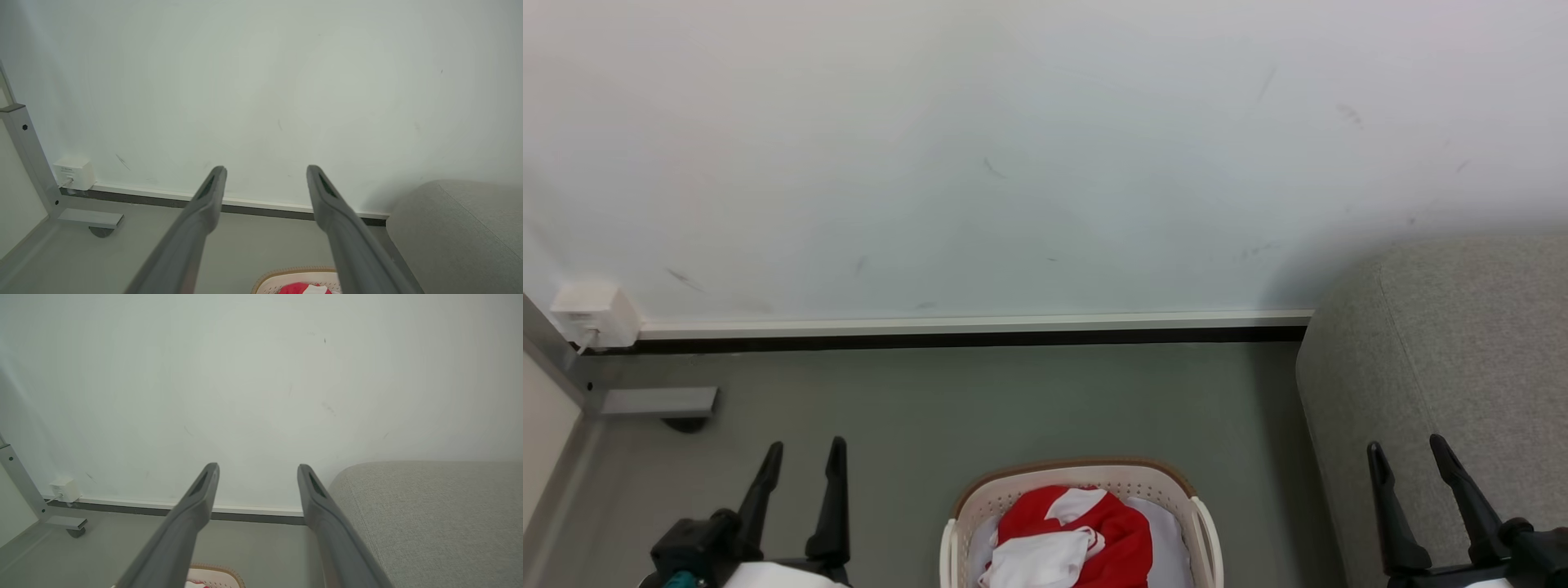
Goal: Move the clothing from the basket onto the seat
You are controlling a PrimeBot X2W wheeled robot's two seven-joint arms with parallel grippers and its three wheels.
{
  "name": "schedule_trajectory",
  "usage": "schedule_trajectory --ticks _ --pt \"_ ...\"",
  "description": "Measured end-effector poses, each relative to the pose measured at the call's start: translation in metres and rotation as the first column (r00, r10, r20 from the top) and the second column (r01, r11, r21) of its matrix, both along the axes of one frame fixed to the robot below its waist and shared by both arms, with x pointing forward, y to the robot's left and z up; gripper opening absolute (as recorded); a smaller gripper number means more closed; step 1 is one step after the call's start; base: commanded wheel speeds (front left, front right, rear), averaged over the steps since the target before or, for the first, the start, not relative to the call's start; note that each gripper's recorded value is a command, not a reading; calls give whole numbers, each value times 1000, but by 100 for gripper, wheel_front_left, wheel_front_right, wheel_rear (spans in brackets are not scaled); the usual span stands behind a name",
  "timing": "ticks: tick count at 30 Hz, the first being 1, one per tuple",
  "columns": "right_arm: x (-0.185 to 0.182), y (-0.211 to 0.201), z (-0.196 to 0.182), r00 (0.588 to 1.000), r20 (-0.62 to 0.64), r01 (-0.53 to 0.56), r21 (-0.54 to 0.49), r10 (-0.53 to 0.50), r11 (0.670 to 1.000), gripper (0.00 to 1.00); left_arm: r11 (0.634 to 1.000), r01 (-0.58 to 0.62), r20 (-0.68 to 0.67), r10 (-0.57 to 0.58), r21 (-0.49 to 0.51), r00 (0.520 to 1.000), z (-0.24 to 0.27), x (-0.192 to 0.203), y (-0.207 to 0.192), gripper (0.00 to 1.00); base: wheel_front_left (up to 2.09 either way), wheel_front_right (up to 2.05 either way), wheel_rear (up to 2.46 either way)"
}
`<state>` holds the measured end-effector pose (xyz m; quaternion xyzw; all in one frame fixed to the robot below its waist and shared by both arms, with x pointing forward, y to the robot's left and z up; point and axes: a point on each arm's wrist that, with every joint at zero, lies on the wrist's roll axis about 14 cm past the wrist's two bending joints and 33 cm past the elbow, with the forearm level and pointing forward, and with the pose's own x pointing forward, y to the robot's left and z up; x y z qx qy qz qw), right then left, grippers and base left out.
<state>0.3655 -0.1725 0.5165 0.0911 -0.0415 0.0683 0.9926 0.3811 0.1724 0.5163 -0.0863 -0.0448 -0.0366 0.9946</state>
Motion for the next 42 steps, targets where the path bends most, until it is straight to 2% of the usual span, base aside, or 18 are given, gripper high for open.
schedule_trajectory --ticks 21,42 --pt "-4 7 -1 1000 26 -11 -79 13 997 100 991 0 5 0 133 1000 -7 -3 4 100 0 0 0" --pt "-4 -1 -7 1000 7 18 -38 -18 999 100 992 57 -29 -54 109 998 -18 3 -15 100 0 0 0"
